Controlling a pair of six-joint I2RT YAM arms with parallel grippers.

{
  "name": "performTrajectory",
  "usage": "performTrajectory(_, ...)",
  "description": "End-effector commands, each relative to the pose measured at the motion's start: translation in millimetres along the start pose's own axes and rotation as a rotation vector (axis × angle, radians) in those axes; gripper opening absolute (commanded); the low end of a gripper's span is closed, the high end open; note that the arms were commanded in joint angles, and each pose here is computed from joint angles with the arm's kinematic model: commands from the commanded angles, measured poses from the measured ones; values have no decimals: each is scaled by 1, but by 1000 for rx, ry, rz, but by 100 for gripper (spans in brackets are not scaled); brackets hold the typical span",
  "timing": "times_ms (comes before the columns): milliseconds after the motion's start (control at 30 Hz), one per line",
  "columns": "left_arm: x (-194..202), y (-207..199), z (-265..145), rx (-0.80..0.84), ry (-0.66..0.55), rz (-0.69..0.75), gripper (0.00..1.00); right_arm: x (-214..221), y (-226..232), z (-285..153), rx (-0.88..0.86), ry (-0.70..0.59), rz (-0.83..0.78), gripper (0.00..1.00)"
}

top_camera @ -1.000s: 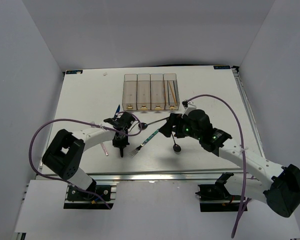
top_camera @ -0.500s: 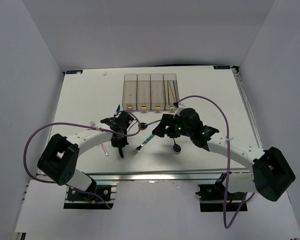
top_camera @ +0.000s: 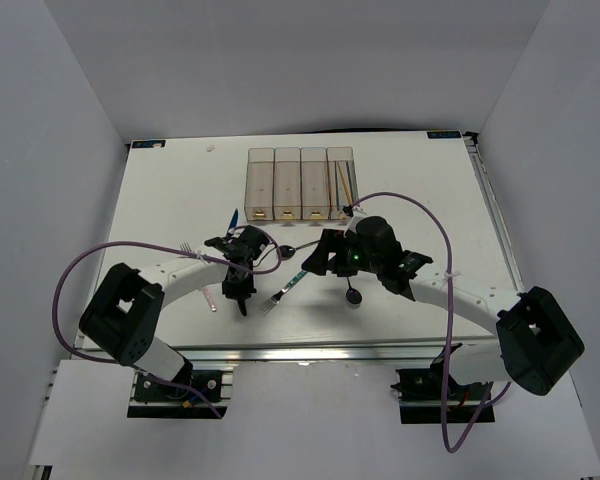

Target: Sort the eating utensils into containers

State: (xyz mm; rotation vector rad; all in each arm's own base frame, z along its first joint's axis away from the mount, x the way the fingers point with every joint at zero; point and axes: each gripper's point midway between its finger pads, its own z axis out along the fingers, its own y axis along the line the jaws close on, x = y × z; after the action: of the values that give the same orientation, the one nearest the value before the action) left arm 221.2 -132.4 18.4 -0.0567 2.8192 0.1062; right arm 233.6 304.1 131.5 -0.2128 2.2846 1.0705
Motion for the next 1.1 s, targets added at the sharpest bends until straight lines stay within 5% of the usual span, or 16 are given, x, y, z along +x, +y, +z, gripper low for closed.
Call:
performTrajectory(0,-10,1,-15,-8,-40,-17,25,-12,10,-3,-24,-39,-31,82)
performTrajectory(267,4,3,-9,-4,-4,-29,45,-14,10,-3,-22,-39,-36,82)
performTrajectory(667,17,-1,17,-3,35,-40,46,-14,11,-7,-20,-38,-48,82)
performTrajectory(933,38,3,29,2,76,-45,26,-19,17,-15,-29,-59,-60,82)
performTrajectory(1067,46,3,34,10,95,-44,0,-21,20,-18,-42,-65,-64,82)
